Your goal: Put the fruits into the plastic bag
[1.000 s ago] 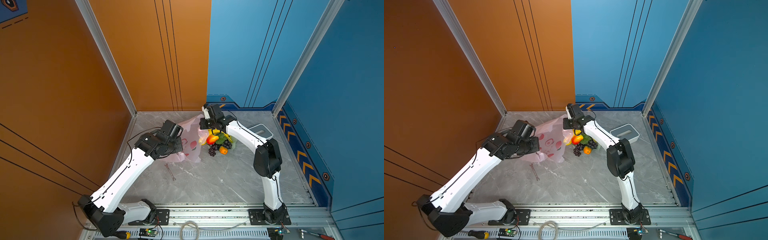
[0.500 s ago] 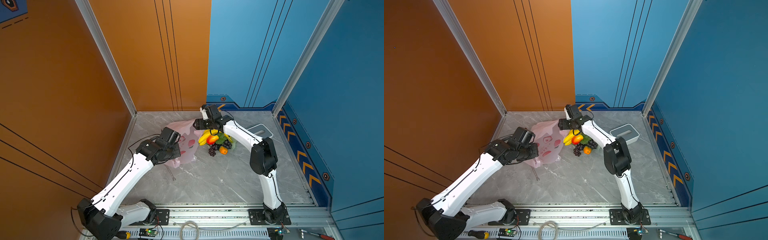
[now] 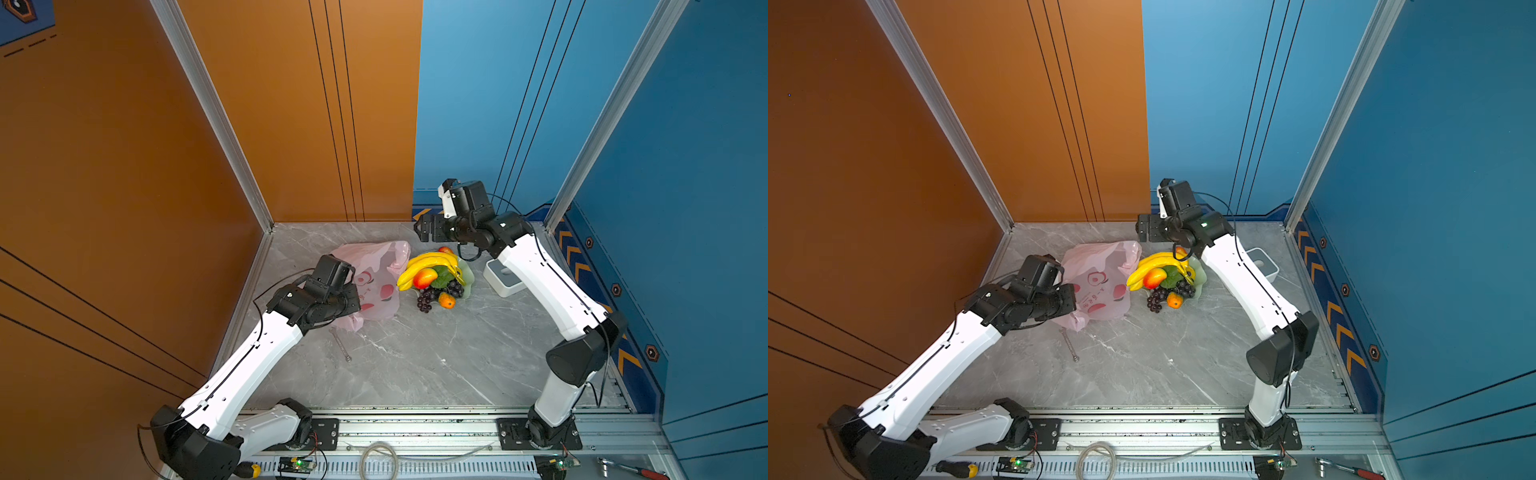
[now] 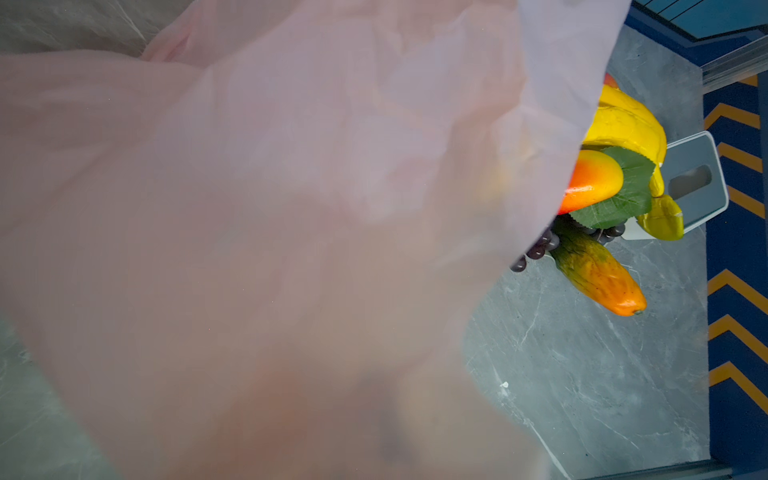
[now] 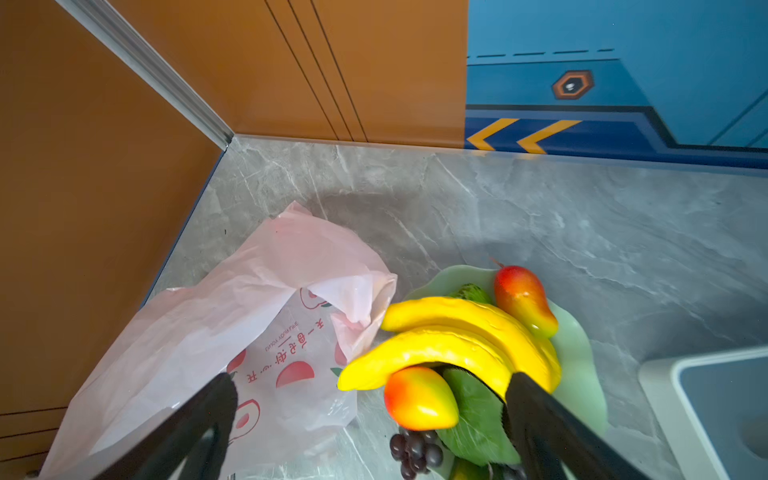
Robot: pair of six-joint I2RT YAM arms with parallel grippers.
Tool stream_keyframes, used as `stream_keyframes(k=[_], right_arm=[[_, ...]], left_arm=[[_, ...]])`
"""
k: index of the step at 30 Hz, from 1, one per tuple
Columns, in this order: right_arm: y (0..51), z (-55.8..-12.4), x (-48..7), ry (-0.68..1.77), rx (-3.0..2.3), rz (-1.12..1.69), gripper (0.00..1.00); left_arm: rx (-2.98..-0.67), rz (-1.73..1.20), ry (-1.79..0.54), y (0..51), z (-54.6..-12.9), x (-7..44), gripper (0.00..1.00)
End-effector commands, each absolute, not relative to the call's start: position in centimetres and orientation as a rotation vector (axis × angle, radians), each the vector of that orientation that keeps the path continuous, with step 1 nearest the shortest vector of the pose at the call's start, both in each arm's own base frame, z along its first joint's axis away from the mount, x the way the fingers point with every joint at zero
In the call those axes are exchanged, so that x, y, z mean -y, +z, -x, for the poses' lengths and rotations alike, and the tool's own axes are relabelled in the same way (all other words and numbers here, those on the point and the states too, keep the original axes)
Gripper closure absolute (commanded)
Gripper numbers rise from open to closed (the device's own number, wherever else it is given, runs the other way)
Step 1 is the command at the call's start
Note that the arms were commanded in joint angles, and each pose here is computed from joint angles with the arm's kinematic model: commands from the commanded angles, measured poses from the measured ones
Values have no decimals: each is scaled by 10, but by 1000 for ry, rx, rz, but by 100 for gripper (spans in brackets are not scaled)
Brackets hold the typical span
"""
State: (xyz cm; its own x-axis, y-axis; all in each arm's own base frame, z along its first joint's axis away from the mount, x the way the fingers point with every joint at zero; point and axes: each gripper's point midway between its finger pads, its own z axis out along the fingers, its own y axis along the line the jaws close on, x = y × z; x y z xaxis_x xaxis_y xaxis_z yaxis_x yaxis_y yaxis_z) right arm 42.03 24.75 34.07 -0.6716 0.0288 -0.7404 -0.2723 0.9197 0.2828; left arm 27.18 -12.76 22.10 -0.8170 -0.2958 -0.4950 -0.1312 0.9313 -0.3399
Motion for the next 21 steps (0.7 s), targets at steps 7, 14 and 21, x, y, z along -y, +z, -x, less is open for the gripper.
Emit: stream_keyframes(k=[7,14,21], right_arm=[[324,-343,-180,396,-2532,-39,7],[261,-296,-164,298,-2731,-72,10],[216,-277,-175,214,-2834,-30,13]], left_arm=[[-2507,270,-457,218,-272,133,100],[-2504,266,-459,217,-270,132,100],[-2504,270,-462,216,-268,133,100]])
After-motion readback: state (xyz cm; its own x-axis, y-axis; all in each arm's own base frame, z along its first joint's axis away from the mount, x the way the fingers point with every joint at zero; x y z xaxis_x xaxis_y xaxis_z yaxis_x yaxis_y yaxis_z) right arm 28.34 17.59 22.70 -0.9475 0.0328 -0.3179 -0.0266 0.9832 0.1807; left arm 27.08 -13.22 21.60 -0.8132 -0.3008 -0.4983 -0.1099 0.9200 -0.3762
